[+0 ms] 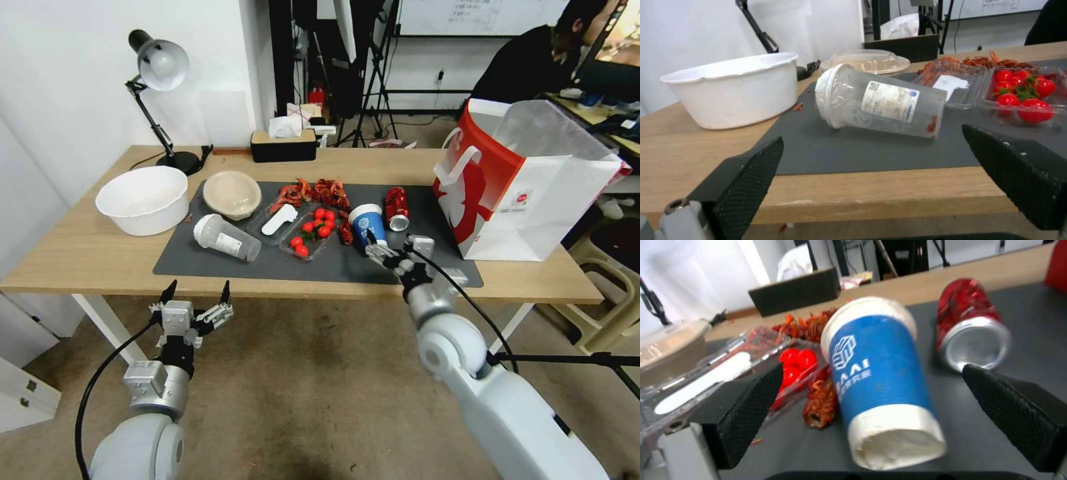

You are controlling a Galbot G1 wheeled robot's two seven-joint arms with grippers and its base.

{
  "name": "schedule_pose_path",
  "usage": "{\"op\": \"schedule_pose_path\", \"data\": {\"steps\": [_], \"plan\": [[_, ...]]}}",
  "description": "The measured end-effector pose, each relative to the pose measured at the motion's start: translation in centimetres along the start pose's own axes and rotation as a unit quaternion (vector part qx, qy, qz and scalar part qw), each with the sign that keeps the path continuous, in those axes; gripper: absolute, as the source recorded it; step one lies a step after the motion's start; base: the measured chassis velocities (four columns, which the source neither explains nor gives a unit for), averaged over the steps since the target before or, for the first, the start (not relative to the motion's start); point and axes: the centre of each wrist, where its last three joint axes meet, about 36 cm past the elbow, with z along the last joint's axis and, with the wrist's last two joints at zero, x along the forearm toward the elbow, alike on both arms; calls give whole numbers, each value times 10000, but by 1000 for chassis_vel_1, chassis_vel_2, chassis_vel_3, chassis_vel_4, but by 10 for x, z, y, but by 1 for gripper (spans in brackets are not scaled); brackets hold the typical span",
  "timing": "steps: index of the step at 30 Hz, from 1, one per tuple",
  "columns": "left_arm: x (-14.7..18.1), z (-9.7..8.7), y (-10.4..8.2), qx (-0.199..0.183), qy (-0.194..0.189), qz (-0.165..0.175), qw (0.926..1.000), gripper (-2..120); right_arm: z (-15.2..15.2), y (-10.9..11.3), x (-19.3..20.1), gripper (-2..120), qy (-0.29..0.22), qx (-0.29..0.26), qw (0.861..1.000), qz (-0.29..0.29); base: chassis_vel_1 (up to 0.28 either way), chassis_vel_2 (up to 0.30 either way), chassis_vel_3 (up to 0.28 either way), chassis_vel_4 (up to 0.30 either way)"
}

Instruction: Pick up the trash from the table and place it into the takeout bag.

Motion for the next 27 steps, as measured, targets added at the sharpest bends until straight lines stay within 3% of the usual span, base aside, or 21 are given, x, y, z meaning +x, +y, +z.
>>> {"op": "schedule_pose_path", "data": {"steps": [8, 16, 22, 24, 27], "plan": [[1, 0, 1, -20, -47, -63, 10000, 100, 0, 19, -17, 93, 530, 153, 9981, 258, 0, 0, 0, 0], [1, 3, 1, -37, -44, -81, 10000, 100, 2, 25, -20, 73, 728, 231, 9960, 466, 0, 0, 0, 0], [1, 5, 1, -47, -23, -82, 10000, 100, 4, 23, -19, 48, 769, 241, 9954, 524, 0, 0, 0, 0], [1, 5, 1, -48, -22, -82, 10000, 100, 4, 23, -19, 46, 769, 240, 9954, 526, 0, 0, 0, 0], [1, 6, 1, -53, -20, -83, 9999, 100, 4, 22, -18, 30, 759, 227, 9954, 540, 0, 0, 0, 0]]}}
